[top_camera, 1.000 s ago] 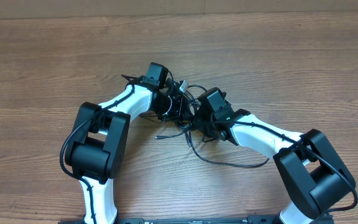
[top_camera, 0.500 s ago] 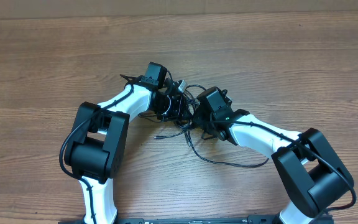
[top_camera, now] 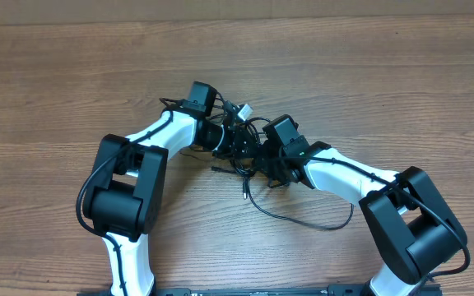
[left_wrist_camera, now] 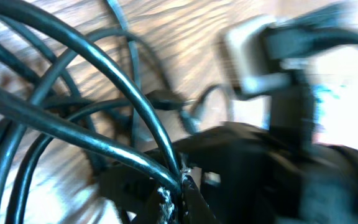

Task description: Untangle cables

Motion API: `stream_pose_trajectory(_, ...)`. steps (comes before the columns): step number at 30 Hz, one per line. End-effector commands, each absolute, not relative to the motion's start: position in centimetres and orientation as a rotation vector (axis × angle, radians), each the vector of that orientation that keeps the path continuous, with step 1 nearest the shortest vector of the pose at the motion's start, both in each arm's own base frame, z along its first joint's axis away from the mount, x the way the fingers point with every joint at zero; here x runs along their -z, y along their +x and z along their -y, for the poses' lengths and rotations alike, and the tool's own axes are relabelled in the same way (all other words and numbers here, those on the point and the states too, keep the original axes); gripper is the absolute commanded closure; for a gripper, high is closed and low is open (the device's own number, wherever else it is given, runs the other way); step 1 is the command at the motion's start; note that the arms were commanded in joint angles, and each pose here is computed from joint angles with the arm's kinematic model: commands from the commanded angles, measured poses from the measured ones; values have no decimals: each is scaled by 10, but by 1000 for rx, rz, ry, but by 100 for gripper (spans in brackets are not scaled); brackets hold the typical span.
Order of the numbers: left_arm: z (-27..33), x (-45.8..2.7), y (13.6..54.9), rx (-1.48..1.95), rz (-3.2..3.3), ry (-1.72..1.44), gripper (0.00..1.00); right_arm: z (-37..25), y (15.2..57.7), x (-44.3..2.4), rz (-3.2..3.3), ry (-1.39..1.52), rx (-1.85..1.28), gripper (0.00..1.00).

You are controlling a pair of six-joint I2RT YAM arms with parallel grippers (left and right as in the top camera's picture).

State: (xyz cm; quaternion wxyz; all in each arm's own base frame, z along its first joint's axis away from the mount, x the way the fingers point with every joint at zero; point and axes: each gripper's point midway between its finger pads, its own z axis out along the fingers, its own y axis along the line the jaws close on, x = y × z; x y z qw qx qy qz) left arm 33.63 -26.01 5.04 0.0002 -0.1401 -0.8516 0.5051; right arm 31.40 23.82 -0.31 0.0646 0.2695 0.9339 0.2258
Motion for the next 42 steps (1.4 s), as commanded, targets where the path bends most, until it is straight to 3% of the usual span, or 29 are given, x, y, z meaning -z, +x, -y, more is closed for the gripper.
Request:
stream_pose_trajectory(1,260,-81,336,-1821,2515,-465,96,-229,293,23,-2935,864,-678,96)
stream_pose_trajectory(17,193,-149,363,-1973,2626,-306,96,-205,308,17,-2946,858,-801,96)
stream_pose_trajectory(35,114,-313,357,-2453,2611,-375,96,-203,309,17,-2941,856,-796,96)
stream_pose_trajectory(42,92,-318,363,-2455,2692,-293,96,-201,314,18,-2919,851,-778,96)
